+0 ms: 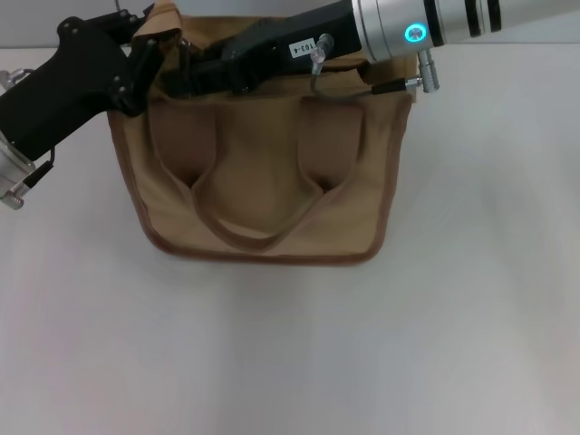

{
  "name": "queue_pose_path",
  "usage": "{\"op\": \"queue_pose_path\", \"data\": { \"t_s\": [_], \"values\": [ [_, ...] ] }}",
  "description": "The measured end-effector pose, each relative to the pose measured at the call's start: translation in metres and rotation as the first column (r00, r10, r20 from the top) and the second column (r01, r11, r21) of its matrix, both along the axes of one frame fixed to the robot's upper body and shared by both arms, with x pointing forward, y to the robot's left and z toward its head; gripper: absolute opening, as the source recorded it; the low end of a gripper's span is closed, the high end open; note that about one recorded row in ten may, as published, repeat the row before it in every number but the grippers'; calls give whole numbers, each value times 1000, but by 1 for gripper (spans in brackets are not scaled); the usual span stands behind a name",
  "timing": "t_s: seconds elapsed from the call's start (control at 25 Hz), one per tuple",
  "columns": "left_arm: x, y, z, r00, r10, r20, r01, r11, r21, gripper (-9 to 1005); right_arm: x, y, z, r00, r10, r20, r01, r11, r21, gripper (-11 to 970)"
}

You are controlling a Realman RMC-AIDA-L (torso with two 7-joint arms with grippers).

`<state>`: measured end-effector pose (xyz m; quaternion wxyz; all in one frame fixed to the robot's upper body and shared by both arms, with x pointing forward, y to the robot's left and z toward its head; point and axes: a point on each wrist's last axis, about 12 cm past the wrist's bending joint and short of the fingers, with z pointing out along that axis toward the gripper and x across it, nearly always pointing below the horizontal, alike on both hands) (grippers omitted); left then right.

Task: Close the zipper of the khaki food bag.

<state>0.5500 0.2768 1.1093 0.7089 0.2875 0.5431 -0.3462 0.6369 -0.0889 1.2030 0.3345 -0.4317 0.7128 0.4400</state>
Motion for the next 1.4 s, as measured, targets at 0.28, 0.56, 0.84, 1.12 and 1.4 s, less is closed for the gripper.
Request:
{"op": "queue_pose_path", "data": {
  "t_s": [0.28,0.56,0.84,1.12,1.4],
  "values": [
    [-3,3,0,1000,2,1,-2,1000,-9,57,2,2,0,1000,-24,2,24,1000,16,336],
    [-3,1,0,1000,-6,1,6,1000,-10,60,2,2,-1,999,-34,-13,34,999,25,322],
    [-3,0,0,1000,-13,2,13,1000,-13,63,3,0,-4,998,-51,-23,52,998,25,215],
    [-6,3,-1,1000,-4,0,4,1000,-21,65,2,-5,-6,998,-60,-30,61,998,33,122],
    [-7,2,-3,1000,-5,-6,4,1000,-31,68,1,-5,-6,998,-54,-34,56,997,49,119]
  ]
}}
